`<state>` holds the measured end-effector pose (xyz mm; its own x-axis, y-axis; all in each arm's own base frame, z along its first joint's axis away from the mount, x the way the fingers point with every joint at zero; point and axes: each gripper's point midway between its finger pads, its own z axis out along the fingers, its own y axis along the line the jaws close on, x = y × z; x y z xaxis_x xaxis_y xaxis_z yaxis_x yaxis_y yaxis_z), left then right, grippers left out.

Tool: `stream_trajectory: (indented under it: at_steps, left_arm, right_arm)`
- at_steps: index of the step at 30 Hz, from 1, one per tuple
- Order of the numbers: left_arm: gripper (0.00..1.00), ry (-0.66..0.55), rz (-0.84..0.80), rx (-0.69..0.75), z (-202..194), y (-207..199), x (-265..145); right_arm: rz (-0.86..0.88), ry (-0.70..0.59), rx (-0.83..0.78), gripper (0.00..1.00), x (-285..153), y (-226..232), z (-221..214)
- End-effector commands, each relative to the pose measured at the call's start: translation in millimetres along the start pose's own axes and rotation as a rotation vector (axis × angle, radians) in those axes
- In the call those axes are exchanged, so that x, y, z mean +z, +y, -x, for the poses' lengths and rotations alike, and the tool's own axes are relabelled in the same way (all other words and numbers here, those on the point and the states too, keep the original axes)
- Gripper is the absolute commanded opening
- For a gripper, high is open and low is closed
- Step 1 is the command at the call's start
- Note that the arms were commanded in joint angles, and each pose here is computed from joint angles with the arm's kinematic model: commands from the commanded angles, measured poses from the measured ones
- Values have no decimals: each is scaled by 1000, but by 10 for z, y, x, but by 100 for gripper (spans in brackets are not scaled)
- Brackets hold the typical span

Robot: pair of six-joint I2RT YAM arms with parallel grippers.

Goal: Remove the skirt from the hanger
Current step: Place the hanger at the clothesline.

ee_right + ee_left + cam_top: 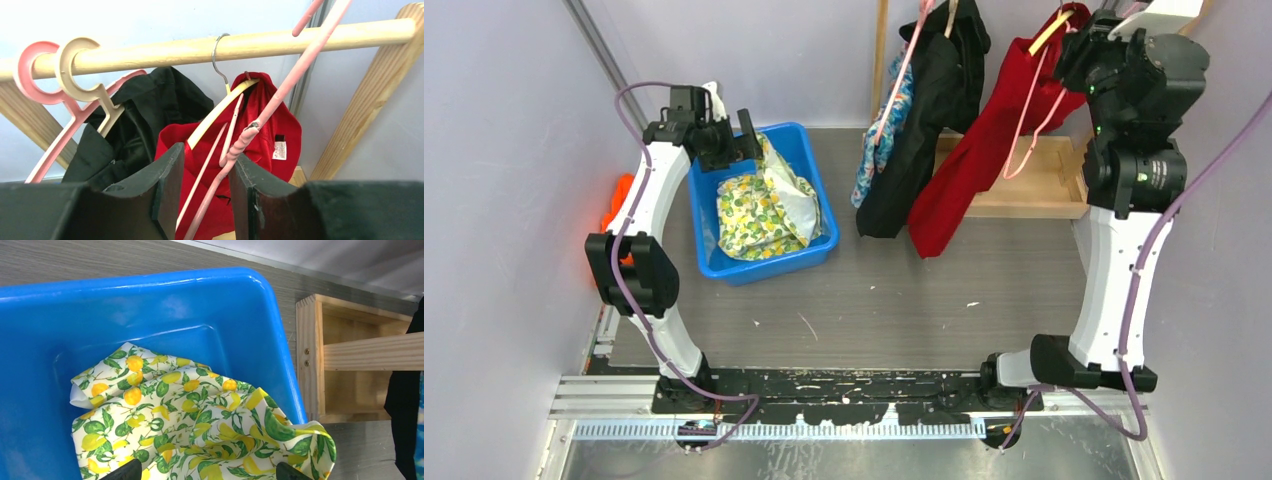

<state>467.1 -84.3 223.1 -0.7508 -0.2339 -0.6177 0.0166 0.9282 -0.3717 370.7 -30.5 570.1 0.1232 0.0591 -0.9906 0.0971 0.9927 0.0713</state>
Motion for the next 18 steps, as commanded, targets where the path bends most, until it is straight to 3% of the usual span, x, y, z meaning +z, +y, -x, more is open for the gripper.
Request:
stream_trajectory:
  at_steps: [1, 10, 18]
  left_arm:
    - [99, -67, -60, 8, 192, -133, -45]
    - [99, -62, -52, 14, 168, -120, -37]
    - [99, -35, -50, 4, 139, -76, 124]
  right_arm:
    - [-3, -41, 0, 1, -183, -2, 195]
    - [-143, -49, -130, 1, 219, -291, 164]
    - [-260, -122, -188, 1, 230, -498, 373]
